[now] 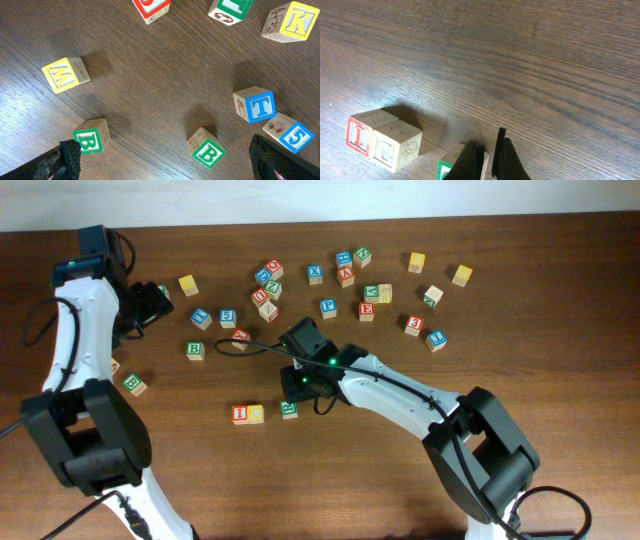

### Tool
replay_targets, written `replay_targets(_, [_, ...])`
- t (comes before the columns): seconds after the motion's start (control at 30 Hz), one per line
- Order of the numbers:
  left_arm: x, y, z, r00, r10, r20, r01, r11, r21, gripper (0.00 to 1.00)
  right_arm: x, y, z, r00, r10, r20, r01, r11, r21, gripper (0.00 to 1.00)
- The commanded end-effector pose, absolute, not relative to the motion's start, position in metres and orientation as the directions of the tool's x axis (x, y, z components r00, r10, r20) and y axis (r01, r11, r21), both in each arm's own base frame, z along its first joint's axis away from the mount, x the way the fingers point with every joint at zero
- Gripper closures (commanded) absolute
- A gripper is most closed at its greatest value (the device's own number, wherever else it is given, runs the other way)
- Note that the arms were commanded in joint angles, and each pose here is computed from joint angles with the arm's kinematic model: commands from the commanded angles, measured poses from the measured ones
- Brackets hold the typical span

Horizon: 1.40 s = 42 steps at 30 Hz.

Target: Spell out ICRA

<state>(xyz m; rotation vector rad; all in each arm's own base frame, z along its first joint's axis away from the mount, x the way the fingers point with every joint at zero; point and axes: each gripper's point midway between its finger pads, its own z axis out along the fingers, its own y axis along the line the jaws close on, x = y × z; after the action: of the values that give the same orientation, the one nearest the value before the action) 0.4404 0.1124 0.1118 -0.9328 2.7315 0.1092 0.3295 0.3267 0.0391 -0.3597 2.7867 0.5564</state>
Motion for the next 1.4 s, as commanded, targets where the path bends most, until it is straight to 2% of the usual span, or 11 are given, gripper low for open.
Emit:
replay_targets(0.0, [0.442, 0.116, 0.111, -0.76, -0.596, -0.261, -0.614, 0.789, -0.013, 0.01, 0.32, 0.333, 0.033, -0.934, -0.2, -0.295, -0.3, 0.89, 0.345, 0.95])
replay_targets(0.57, [0.442, 0.116, 0.111, -0.76, -0.596, -0.261, -0.614, 0.789, -0.013, 0.01, 0.314, 0.331, 0.03, -0.938, -0.209, -0.275, -0.298, 0.894, 0.335, 0.94])
replay_targets(0.63, [0.442, 0.116, 0.111, -0.759, -0.596, -0.261, -0.615, 0.789, -0.013, 0.01, 0.318, 0.331, 0.031, -0.935, -0.204, -0.291, -0.298, 0.897, 0.328, 0.91])
replay_targets(0.77, [0.442, 0.116, 0.111, -0.759, -0.596, -0.261, -0.615, 0.789, -0.013, 0.01, 0.325, 0.329, 0.032, -0.927, -0.194, -0.32, -0.296, 0.904, 0.308, 0.91])
replay_targets(1.13, [0.442, 0.116, 0.111, -0.76, -0.596, -0.261, -0.614, 0.789, -0.013, 0.01, 0.328, 0.332, 0.026, -0.926, -0.193, -0.324, -0.297, 0.903, 0.311, 0.96])
replay_targets(1.37, [0.442, 0.116, 0.111, -0.759, -0.596, -0.261, -0.615, 0.789, -0.013, 0.01, 0.314, 0.324, 0.019, -0.941, -0.214, -0.264, -0.287, 0.915, 0.284, 0.96])
